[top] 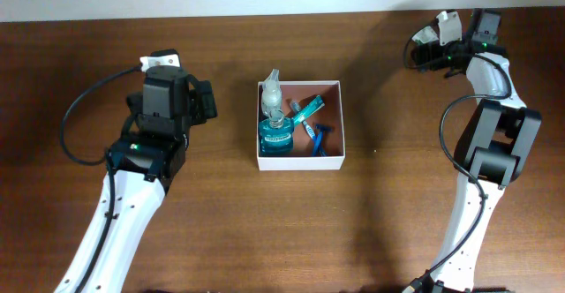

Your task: Pack container

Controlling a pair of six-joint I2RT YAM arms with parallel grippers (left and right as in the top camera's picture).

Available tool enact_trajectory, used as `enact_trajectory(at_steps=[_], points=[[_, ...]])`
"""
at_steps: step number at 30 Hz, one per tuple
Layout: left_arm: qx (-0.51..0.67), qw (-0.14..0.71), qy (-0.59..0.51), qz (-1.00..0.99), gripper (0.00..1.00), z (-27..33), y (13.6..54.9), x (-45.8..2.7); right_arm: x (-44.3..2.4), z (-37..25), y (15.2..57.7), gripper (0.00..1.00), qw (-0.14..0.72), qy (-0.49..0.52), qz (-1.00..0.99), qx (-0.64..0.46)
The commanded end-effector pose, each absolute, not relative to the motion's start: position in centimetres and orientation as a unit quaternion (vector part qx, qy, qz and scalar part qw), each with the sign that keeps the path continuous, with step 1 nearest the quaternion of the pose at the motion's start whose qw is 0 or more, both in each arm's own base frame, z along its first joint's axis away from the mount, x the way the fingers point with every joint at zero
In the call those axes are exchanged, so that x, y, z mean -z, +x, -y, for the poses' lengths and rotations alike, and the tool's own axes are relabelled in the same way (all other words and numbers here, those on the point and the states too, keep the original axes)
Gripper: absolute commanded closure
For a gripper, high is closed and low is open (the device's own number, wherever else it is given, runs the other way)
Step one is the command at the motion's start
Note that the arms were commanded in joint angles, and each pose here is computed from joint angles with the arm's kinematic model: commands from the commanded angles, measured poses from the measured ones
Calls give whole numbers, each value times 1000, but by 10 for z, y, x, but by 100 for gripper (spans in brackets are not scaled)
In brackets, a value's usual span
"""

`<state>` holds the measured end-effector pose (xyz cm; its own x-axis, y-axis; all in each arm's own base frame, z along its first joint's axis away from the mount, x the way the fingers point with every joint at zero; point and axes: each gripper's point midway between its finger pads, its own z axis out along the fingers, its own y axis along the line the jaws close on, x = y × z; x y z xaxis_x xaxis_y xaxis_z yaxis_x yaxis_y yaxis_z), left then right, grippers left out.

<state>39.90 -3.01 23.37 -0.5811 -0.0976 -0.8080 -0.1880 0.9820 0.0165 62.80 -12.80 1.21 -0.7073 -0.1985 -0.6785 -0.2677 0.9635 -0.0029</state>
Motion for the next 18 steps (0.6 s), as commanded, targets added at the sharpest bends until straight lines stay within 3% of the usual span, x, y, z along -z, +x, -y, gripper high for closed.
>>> enact_trajectory(at_steps=[1, 4, 10, 14, 18], points=[[-54, 459, -83, -883, 1, 27, 400, -242, -7, 117, 628, 10, 358, -131, -922, -73], [-54, 459, -83, -883, 1, 27, 400, -242, -11, 115, 630, 23, 361, -129, -921, -72], [-54, 459, -83, -883, 1, 27, 400, -242, -12, 123, 631, 32, 359, -112, -925, -54], [-54, 459, -83, -883, 1, 27, 400, -242, -11, 125, 631, 46, 357, -110, -926, -46], [-54, 459, -83, -883, 1, 27, 400, -242, -10, 133, 632, 53, 354, -84, -931, -32]])
